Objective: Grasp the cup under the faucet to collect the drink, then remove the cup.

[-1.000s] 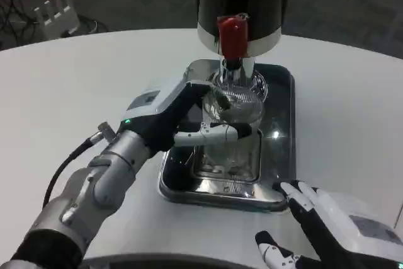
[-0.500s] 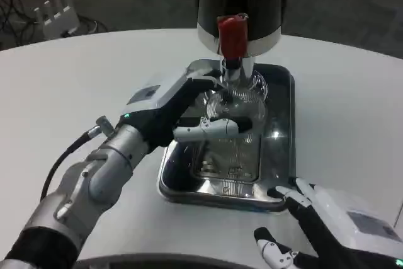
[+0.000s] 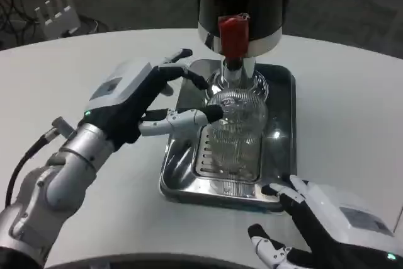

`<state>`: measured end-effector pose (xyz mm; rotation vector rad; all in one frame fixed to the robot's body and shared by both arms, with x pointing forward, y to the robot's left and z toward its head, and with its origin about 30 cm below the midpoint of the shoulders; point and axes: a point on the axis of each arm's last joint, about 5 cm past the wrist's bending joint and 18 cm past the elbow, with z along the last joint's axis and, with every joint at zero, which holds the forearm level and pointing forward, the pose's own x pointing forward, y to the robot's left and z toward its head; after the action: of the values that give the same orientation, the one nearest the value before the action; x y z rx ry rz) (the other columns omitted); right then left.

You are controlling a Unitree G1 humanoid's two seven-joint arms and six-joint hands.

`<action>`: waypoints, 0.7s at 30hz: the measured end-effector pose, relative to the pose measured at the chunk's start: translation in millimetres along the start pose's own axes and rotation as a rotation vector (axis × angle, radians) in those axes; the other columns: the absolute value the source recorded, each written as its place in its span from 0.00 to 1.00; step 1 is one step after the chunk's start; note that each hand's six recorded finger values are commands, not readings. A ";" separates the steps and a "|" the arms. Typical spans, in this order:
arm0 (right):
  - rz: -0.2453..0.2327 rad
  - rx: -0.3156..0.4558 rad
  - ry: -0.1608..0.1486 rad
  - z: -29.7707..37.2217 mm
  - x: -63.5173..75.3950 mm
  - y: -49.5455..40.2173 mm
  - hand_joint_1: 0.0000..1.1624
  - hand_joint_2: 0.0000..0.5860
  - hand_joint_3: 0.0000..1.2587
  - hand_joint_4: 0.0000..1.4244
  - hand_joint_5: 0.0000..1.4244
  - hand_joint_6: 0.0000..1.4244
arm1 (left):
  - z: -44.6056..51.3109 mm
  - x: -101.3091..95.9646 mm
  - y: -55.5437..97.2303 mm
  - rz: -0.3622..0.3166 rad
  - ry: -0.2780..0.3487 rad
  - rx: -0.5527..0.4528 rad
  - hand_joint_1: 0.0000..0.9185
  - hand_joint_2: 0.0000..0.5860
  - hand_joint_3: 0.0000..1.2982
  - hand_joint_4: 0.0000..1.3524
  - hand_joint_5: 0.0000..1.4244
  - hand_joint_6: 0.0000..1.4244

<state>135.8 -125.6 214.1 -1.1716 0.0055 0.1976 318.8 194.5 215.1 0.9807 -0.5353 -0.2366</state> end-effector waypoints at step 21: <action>0.005 0.008 0.007 -0.1 0.0 0.8 0.24 0.80 0.13 0.00 0.00 0.00 | 23.8 -10.3 40.9 0.233 -0.229 -0.400 0.00 0.16 0.27 0.26 0.31 0.42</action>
<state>135.7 -125.4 213.3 -1.1644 0.0154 0.1977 295.6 203.8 256.6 0.4994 -0.7715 -0.2372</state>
